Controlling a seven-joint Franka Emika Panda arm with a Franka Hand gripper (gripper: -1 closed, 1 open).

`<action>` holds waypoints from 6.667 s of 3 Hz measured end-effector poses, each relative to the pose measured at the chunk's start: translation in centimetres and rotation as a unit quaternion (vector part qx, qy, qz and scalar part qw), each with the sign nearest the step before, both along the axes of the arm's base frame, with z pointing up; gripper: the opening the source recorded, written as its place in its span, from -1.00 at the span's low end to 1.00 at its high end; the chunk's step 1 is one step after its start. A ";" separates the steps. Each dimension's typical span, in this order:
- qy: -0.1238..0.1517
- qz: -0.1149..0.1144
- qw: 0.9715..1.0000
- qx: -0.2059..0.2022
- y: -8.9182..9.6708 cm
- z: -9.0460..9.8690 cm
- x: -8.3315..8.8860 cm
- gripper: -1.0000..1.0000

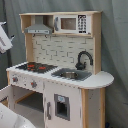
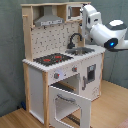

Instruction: Play with the kitchen

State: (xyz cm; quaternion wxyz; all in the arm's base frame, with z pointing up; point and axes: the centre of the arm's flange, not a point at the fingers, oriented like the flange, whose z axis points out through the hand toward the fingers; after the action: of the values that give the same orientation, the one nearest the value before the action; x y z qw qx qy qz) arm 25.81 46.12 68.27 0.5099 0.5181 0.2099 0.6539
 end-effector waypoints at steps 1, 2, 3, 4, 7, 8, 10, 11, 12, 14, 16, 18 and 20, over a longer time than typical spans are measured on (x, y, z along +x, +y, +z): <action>0.007 0.010 1.000 -0.017 2.3 -1.6 0.2 1.00; 0.018 0.019 0.999 -0.040 4.7 -4.9 0.4 1.00; 0.029 0.027 0.997 -0.061 6.8 -8.8 0.3 1.00; 0.032 0.032 0.995 -0.085 9.2 -12.2 -1.2 1.00; 0.001 0.087 0.985 -0.148 17.7 -17.0 -10.1 1.00; 0.005 0.111 0.982 -0.156 19.8 -19.4 -10.4 1.00; 0.017 0.157 0.975 -0.156 23.6 -23.5 -10.8 1.00; 0.022 0.178 0.972 -0.153 25.6 -25.2 -11.5 1.00; 0.024 0.198 0.969 -0.147 27.5 -26.1 -12.4 1.00; 0.063 0.236 0.962 -0.119 29.8 -30.1 -13.5 1.00; 0.130 0.236 0.960 -0.070 28.3 -37.0 -12.3 1.00; 0.214 0.188 0.958 -0.037 24.8 -43.7 -11.5 1.00; 0.284 0.118 0.951 -0.012 20.1 -47.7 -10.2 1.00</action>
State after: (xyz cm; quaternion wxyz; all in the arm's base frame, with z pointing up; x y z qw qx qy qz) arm 15.57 66.21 20.57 0.3543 0.6477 0.4140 0.5325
